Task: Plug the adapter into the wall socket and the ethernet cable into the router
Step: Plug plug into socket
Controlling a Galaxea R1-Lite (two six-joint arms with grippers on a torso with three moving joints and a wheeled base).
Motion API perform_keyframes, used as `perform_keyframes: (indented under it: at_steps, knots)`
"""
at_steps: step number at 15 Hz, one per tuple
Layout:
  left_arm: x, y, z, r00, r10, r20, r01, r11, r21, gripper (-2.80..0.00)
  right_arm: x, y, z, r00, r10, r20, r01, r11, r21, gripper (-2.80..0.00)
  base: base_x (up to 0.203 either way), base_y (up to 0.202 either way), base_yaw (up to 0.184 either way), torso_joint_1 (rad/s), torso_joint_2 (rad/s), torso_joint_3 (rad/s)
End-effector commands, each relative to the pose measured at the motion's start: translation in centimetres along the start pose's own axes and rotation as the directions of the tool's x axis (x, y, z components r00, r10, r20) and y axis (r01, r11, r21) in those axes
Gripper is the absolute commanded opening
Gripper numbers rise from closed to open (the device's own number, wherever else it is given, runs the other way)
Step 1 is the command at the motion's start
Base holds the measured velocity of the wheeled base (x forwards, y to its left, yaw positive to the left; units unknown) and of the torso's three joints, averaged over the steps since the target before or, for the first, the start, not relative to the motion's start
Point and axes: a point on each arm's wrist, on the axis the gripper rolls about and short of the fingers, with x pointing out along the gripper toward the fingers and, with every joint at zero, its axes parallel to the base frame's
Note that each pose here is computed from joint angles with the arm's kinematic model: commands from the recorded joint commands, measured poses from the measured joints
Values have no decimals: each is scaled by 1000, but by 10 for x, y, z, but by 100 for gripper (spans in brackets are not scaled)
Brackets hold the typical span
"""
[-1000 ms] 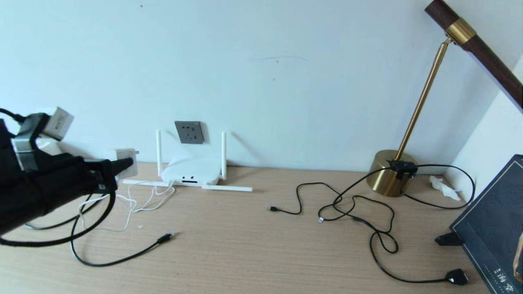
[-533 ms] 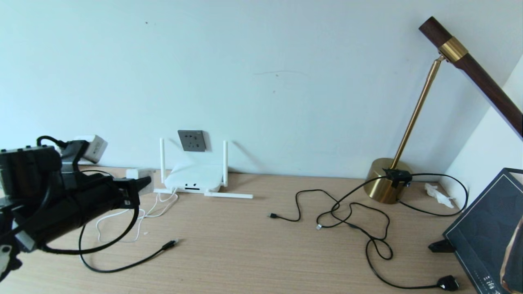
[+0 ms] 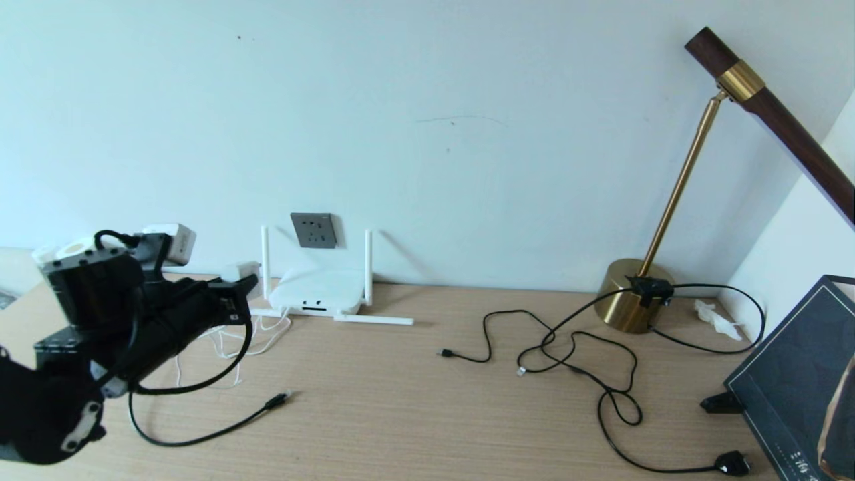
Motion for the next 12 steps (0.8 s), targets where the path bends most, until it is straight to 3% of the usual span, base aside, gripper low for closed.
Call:
perform_keyframes:
  at_steps: [1,9,12]
  knots:
    - [29,0,-16,998,6,63,-8,999,40,-280,1,0,-3,1000,0,-10,0,1000,0,0,0,0,0,0,0,0]
    - [85,-5,-47,986,-8,168,-2,998,58,-280,1,0,-3,1000,1,-10,-1,1000,0,0,0,0,0,0,0,0]
    - [101,-9,-61,986,-18,164,9,999,53,-280,1,0,-3,1000,0,-10,0,1000,0,0,0,0,0,0,0,0]
